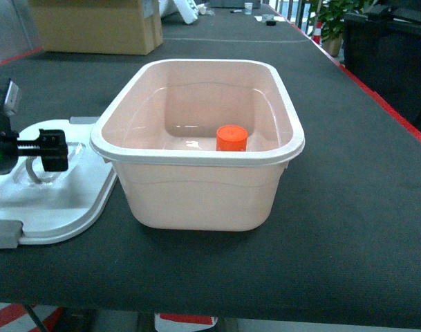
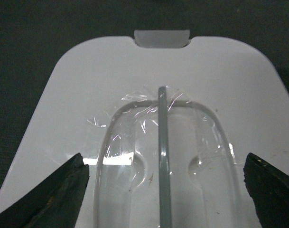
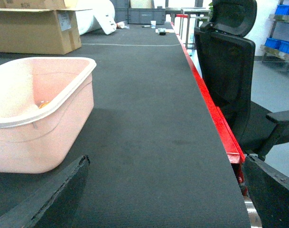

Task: Pick capacitor and pack into box

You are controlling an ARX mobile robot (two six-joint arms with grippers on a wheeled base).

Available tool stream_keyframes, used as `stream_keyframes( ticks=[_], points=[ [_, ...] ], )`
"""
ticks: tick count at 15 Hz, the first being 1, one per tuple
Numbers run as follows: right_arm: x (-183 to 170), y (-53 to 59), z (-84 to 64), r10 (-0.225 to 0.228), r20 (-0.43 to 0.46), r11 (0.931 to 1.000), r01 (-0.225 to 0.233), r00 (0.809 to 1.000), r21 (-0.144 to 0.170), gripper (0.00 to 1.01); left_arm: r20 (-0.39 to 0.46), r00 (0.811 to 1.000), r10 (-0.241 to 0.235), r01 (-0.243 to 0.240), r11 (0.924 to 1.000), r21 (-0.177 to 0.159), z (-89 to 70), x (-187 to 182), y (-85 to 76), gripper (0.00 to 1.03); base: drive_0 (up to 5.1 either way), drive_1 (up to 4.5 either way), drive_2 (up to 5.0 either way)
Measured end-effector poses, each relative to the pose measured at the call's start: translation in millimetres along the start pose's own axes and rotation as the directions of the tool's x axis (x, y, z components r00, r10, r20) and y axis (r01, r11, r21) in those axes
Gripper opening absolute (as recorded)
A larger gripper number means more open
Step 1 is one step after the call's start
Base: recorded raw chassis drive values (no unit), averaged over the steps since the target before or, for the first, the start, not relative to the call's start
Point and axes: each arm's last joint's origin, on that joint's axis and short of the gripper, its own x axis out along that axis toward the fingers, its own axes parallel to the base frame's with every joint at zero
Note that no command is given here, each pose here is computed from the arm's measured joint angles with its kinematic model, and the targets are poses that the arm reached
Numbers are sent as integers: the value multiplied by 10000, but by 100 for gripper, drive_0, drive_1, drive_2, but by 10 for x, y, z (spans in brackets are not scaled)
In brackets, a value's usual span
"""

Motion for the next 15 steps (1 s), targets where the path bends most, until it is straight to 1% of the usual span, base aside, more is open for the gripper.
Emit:
stream_keyframes(
  ticks=[1, 2, 3, 5, 8, 9, 11, 12, 13, 15],
  points=[
    [0, 0, 0, 0, 0, 10000, 0, 10000, 0, 98, -110, 9999, -16, 15, 10000, -75, -31, 35, 0, 82, 0, 0, 0],
    [0, 0, 0, 0, 0, 10000, 0, 10000, 0, 98, -131, 9999, -69, 67, 9999, -99, -49, 58, -9, 69, 0, 0, 0],
    [0, 0, 0, 0, -4, 10000, 0, 10000, 0, 98, -123, 9999, -68, 67, 9999, -99, -48, 68, -8, 64, 0, 0, 0],
    [0, 0, 0, 0, -4, 10000, 0, 10000, 0, 98, -12, 9999, 100, -101, 9999, -99, -9, 87, -1, 41, 0, 0, 0],
    [0, 0, 0, 0, 0, 10000, 0, 10000, 0, 98, -66, 9999, 129, -130, 9998, -147, -11, 89, 16, 9, 0, 0, 0],
    [0, 0, 0, 0, 0, 10000, 0, 10000, 0, 98, -106, 9999, 95, -97, 9998, -167, -15, 88, 24, 2, 0, 0, 0],
    [0, 0, 0, 0, 0, 10000, 0, 10000, 0, 98, -140, 9999, 89, -91, 9998, -169, -15, 90, 29, 2, 0, 0, 0],
    [0, 0, 0, 0, 0, 10000, 0, 10000, 0, 98, -160, 9998, 138, -142, 9996, -248, 18, 71, 45, 2, 0, 0, 0],
    [0, 0, 0, 0, 0, 10000, 0, 10000, 0, 98, -10, 9985, 548, -548, 9967, -591, 242, -58, 121, 2, 0, 0, 0],
    [0, 0, 0, 0, 0, 10000, 0, 10000, 0, 98, 579, 9929, 1035, -985, 9916, -835, 631, -300, 199, 2, 0, 0, 0]
  ],
)
